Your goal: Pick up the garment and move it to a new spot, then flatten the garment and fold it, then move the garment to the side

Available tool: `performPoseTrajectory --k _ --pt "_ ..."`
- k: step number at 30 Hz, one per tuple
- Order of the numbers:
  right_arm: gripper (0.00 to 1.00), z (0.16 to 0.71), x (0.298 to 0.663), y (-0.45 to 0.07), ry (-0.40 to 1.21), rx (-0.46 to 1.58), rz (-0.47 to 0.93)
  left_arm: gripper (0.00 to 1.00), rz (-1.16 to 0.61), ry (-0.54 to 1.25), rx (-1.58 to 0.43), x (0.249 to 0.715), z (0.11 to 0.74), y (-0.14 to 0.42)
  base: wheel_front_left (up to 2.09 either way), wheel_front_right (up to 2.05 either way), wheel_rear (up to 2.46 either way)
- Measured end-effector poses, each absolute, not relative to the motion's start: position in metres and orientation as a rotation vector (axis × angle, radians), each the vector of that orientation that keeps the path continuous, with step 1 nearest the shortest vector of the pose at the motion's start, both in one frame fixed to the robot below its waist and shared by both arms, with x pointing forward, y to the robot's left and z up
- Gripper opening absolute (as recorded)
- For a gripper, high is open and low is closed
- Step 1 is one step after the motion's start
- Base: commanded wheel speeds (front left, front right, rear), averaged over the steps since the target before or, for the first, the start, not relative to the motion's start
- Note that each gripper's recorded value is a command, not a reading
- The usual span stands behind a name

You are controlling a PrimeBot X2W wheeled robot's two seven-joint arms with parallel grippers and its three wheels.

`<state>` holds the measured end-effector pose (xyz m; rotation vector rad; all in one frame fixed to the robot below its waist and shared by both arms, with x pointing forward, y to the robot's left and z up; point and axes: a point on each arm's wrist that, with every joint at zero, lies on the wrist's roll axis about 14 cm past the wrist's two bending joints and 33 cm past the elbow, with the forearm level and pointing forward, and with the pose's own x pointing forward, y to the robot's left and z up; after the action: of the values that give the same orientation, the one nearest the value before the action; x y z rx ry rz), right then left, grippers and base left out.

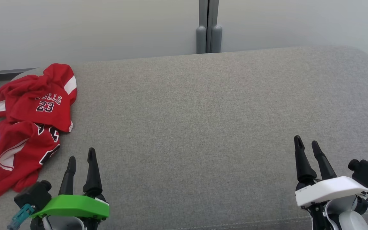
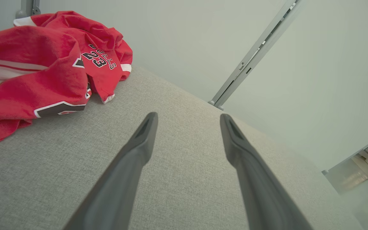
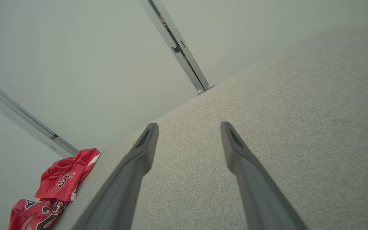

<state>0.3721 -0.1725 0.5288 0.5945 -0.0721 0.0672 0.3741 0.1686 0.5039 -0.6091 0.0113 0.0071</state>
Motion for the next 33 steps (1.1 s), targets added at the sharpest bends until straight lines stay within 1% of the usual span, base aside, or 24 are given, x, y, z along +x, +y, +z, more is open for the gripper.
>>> performPoseTrajectory --k 15,33 --pt "1.00 0.533 0.369 -0.157 -0.096 0.412 0.118 1.00 0.011 0.008 -0.433 0.365 0.498 0.170 0.00 0.00 0.00" --pt "1.00 0.537 0.367 -0.146 -0.129 0.234 0.158 1.00 -0.007 0.000 -0.275 0.360 0.492 0.168 0.00 0.00 0.00"
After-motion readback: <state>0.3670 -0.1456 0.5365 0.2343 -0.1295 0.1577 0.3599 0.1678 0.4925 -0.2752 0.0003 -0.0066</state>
